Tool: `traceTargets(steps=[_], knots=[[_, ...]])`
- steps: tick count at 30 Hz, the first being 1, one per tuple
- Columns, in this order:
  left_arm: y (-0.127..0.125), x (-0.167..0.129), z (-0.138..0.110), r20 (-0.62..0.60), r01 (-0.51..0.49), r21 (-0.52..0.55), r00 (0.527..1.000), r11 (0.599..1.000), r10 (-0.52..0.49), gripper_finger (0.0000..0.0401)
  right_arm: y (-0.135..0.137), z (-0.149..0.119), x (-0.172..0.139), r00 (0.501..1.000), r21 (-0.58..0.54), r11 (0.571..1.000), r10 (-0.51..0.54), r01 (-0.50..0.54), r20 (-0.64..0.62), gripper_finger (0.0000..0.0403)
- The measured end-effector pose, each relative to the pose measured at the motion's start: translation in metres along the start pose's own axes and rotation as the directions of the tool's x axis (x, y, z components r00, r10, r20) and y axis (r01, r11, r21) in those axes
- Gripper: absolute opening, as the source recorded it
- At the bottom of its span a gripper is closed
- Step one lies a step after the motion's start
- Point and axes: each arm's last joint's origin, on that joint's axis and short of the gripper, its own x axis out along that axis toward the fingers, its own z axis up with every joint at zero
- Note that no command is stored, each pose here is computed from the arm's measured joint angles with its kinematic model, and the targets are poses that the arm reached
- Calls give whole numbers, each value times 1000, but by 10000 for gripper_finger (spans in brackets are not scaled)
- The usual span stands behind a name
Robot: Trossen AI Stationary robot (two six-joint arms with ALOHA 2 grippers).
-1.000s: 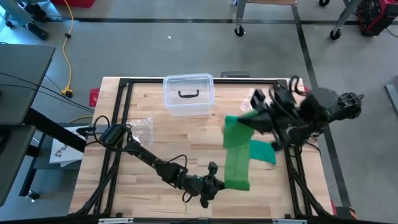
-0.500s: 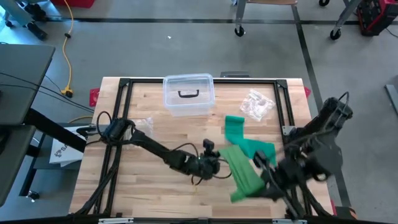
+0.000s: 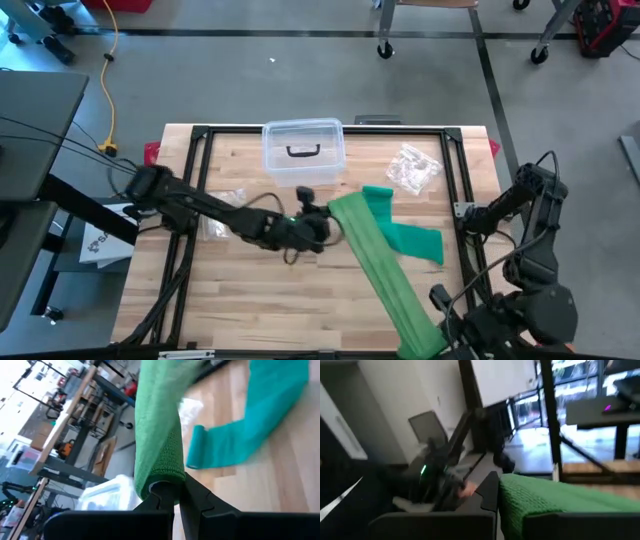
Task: Roll bandage
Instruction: Roll the green bandage
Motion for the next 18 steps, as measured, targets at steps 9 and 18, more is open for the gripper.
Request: traceTargets(steps=[9,18], knots=[[47,-39,-7,69,-75,-104,994,992,82,1,4,-20,15,994,-23,998,50,-53,-94,0],[51,-47,-4,76,-110,-118,990,987,120,1,3,-29,19,993,-62,998,3,-10,-122,0]])
